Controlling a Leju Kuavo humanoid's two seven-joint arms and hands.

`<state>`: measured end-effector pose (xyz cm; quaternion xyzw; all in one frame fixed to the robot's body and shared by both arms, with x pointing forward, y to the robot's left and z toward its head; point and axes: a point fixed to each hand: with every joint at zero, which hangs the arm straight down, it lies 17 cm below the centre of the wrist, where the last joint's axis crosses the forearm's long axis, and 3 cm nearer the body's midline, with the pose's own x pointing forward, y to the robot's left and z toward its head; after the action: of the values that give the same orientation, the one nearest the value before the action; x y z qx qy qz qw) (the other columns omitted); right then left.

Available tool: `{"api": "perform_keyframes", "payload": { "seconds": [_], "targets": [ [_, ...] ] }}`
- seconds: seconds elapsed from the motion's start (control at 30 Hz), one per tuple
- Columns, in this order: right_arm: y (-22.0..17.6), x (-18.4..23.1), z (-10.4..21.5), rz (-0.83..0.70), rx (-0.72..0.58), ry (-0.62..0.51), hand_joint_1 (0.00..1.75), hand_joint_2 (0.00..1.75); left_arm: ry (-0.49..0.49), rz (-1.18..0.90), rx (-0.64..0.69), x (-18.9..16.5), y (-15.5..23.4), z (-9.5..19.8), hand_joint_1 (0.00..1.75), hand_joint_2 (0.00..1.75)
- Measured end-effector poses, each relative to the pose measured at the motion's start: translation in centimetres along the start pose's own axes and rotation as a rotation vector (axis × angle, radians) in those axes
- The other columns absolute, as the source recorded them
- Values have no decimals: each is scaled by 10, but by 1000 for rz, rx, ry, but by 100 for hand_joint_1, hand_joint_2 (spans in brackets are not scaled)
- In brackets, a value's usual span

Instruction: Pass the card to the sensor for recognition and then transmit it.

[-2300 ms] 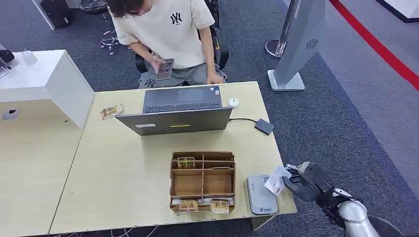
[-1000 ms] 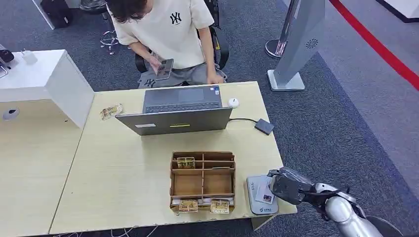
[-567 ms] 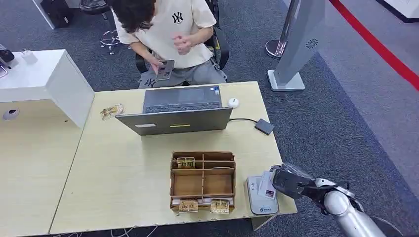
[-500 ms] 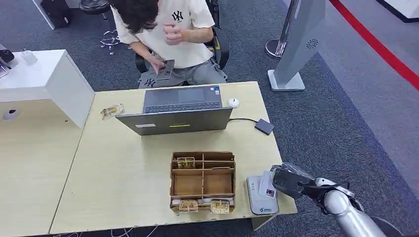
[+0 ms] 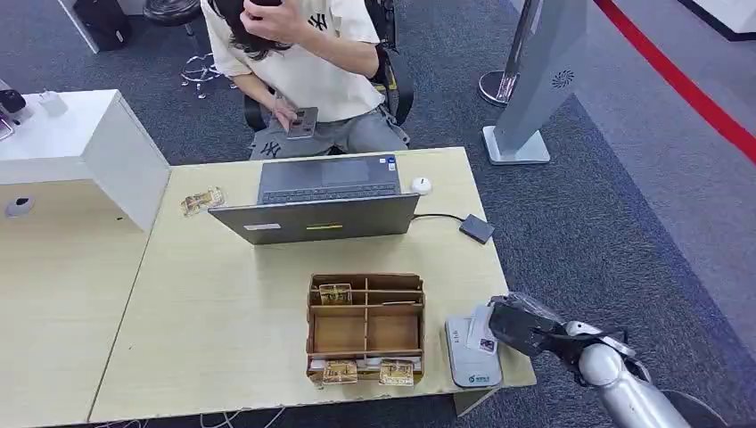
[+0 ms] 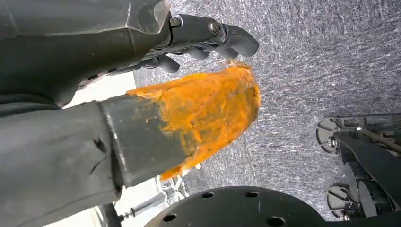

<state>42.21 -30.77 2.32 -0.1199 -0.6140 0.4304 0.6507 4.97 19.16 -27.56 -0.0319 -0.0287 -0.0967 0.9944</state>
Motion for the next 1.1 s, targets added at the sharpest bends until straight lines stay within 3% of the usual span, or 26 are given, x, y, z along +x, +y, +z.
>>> {"api": "perform_keyframes", "payload": {
  "seconds": [0.2,0.33,0.57,0.7,0.93,1.1],
  "targets": [
    [-11,26,-13,5,-137,-45,175,175,-1,0,0,0,-1,0,0,0],
    [-31,62,-15,-53,-303,-124,175,175,-2,1,0,1,-5,0,0,0],
    [-103,132,21,-96,-716,-296,175,175,0,-17,-7,1,-11,1,0,0],
    [-128,161,52,-83,-880,-374,175,175,0,-32,-10,1,-14,1,0,0],
    [-144,207,98,76,-1076,-471,175,175,1,-57,-11,0,-15,1,0,0],
    [-137,241,107,268,-1136,-517,175,175,1,-85,-17,0,-16,1,0,0]
  ]
}}
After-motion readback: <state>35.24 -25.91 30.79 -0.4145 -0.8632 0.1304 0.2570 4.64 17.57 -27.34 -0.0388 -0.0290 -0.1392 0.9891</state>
